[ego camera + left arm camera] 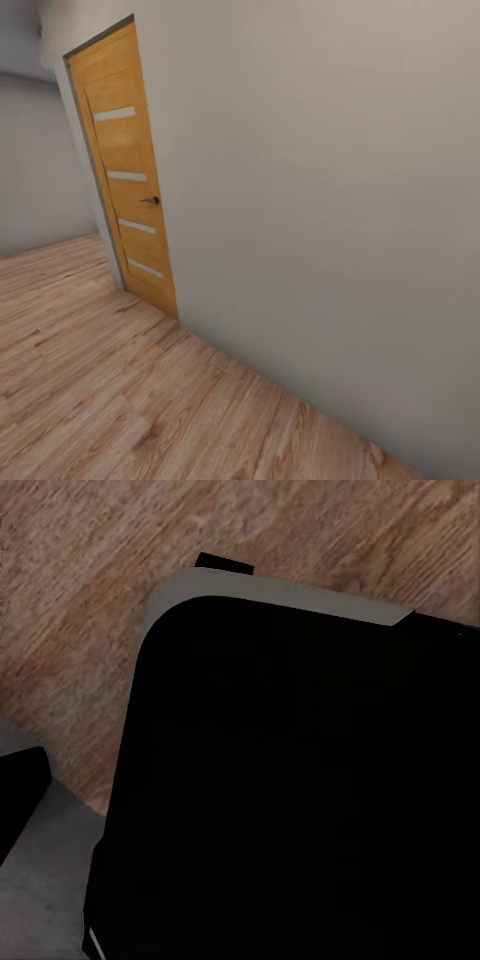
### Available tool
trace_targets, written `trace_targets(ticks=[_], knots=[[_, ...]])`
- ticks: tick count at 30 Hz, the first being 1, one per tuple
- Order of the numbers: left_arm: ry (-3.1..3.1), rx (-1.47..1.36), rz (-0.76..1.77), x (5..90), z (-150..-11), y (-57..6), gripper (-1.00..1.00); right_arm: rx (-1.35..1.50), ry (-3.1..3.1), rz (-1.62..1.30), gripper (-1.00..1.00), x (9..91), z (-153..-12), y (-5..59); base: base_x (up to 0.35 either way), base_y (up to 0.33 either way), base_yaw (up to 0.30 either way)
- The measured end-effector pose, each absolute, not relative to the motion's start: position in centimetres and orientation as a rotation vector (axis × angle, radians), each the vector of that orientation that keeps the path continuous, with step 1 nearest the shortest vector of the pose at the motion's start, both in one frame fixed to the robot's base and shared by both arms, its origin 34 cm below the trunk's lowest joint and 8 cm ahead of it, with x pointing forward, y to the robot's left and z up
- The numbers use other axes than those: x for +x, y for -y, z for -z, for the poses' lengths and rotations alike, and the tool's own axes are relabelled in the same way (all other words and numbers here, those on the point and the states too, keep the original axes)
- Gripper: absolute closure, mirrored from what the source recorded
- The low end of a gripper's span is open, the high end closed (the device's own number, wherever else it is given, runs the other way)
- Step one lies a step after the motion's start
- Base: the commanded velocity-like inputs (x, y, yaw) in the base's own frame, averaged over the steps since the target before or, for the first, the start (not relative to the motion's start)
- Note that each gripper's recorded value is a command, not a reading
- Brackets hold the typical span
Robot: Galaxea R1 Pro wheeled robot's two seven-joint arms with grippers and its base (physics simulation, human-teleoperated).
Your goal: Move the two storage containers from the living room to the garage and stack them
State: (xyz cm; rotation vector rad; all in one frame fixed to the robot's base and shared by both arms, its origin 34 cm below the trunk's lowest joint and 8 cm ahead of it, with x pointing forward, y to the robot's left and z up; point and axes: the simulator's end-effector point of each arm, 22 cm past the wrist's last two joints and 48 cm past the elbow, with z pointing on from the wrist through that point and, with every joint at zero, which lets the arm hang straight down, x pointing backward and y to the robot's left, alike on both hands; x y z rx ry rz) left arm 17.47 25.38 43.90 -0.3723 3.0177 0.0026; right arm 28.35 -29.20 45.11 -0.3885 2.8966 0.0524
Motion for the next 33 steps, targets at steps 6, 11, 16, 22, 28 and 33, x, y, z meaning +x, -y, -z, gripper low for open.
trace_targets(ticks=[6,11,16,22,28,33], knots=[[-3.017,-0.373,-0.004,17.48,-43.9,-25.45,-1.0,-0.388,-2.897,-0.052,-1.0,28.35,-45.12,29.2,0.243,0.0,0.279],[-3.018,-0.373,-0.005,17.46,-43.9,-25.48,-1.0,-0.389,-2.896,-0.054,-1.0,28.35,-45.11,29.14,0.283,0.0,0.279],[-3.017,-0.373,-0.005,17.49,-43.9,-25.48,-1.0,-0.387,-2.896,-0.053,-1.0,28.36,-45.12,29.18,0.293,0.0,0.279],[-3.019,-0.372,-0.003,17.42,-43.9,-25.38,-1.0,-0.388,-2.898,-0.052,-1.0,28.33,-45.11,29.2,0.296,0.0,0.279],[-3.019,-0.372,-0.003,17.4,-43.9,-25.37,-1.0,-0.387,-2.898,-0.052,-1.0,28.32,-45.11,29.21,0.296,0.0,0.279],[-3.019,-0.371,-0.002,17.4,-43.9,-25.32,-1.0,-0.387,-2.898,-0.052,-1.0,28.32,-45.11,29.21,0.296,0.0,0.278]])
